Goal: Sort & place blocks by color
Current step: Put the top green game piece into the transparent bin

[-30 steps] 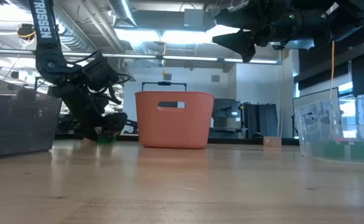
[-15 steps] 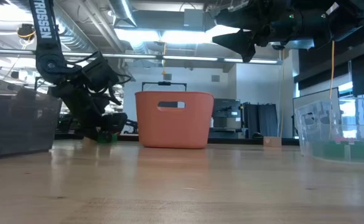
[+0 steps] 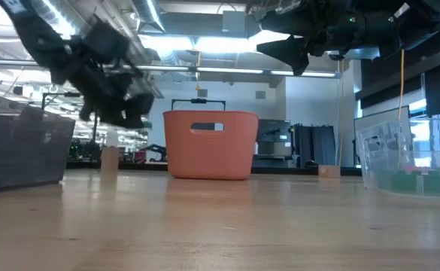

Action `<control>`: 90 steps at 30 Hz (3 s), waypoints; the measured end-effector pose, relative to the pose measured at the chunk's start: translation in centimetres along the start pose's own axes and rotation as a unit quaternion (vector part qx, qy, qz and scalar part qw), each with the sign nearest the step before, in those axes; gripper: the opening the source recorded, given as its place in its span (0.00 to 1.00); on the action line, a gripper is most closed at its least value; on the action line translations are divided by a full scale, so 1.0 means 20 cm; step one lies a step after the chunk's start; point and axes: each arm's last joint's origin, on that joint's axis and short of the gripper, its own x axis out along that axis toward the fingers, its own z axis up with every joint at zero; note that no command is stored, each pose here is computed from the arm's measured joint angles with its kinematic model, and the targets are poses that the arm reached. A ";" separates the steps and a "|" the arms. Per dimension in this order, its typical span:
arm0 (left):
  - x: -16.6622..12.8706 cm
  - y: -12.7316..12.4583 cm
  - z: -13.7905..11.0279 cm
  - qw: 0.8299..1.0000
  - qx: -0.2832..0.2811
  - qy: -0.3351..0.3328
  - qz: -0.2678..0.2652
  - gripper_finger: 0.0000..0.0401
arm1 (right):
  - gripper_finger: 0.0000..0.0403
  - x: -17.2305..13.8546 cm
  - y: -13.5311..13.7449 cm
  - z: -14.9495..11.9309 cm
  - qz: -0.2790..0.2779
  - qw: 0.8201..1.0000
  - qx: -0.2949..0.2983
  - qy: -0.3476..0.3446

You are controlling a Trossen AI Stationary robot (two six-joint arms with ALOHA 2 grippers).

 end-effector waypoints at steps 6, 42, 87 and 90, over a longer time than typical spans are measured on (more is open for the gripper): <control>-0.20 0.01 0.19 0.993 0.018 -0.087 -0.077 0.32 | 0.66 0.00 0.00 0.00 0.000 1.000 -0.001 0.000; -0.83 -0.15 0.17 0.863 0.036 -0.111 -0.492 0.32 | 0.66 0.00 0.02 0.00 0.072 0.997 0.011 0.011; -0.73 -0.53 0.12 0.843 0.152 0.016 -0.516 0.32 | 0.66 0.07 0.10 -0.09 0.056 0.997 -0.057 0.004; -0.73 -0.53 0.12 0.840 0.152 0.017 -0.521 0.32 | 0.66 0.10 0.10 -0.11 0.056 0.997 -0.060 0.003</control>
